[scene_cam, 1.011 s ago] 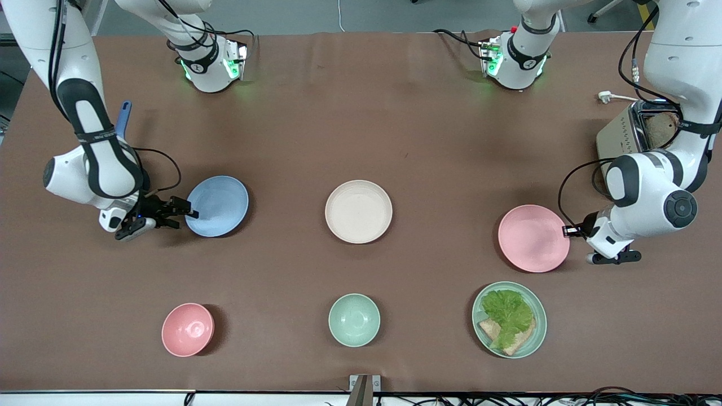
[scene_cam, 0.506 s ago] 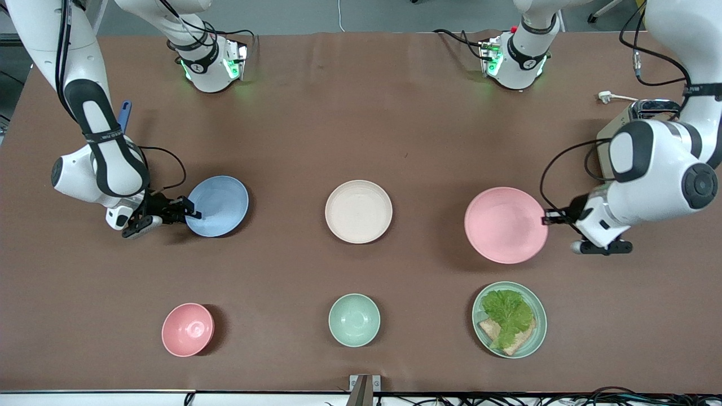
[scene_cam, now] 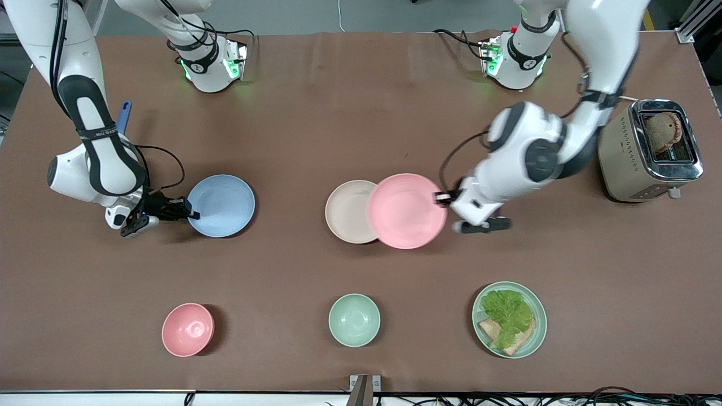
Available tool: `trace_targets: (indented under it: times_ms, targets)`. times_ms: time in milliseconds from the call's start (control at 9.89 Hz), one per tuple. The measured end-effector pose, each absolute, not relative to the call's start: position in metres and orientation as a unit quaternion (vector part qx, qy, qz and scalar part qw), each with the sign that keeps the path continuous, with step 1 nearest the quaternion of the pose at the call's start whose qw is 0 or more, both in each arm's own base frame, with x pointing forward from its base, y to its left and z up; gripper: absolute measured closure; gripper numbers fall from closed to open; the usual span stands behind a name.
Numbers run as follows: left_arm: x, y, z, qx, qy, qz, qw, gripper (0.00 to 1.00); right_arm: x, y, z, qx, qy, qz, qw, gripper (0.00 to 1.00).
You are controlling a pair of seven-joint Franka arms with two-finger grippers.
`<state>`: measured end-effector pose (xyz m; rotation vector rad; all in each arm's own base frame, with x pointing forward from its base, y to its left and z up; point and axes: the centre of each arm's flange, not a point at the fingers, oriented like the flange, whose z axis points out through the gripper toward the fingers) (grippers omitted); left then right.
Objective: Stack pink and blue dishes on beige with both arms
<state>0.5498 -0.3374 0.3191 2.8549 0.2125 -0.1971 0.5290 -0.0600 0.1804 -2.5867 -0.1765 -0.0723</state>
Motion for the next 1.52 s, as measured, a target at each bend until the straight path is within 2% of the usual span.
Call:
trace_targets:
  times_ms: [202,404,708,910,1011,1112,1315,1517]
  targets:
    - [0.533,-0.378,0.276,0.984,0.079,-0.064,0.144,0.95,0.546,-0.052,0.213,-0.960,-0.042,-0.002,0.278,0.90]
    - [0.521,-0.397,0.244,0.983,0.076,-0.073,0.147,0.95,0.567,-0.041,0.268,-0.959,-0.017,0.039,0.281,0.91]
    - [0.516,-0.403,0.226,0.984,0.074,-0.076,0.146,0.96,0.596,-0.016,0.347,-0.951,0.031,0.094,0.292,0.91]
    - [0.517,-0.401,0.222,0.984,0.071,-0.074,0.144,0.93,0.608,0.026,0.378,-0.952,0.056,0.108,0.282,0.91]
    - [0.518,-0.401,0.222,0.984,0.072,-0.073,0.144,0.82,0.610,0.057,0.385,-0.953,0.064,0.112,0.275,0.91]
    - [0.519,-0.401,0.224,0.984,0.075,-0.071,0.145,0.65,0.611,0.094,0.389,-0.956,0.070,0.108,0.263,0.91]
    - [0.536,-0.395,0.249,0.983,0.085,-0.047,0.153,0.38,0.603,0.175,0.391,-0.962,0.094,0.095,0.237,0.91]
    - [0.576,-0.345,0.332,0.988,0.090,-0.005,0.123,0.10,0.583,0.253,0.382,-0.967,0.101,0.074,0.222,0.91]
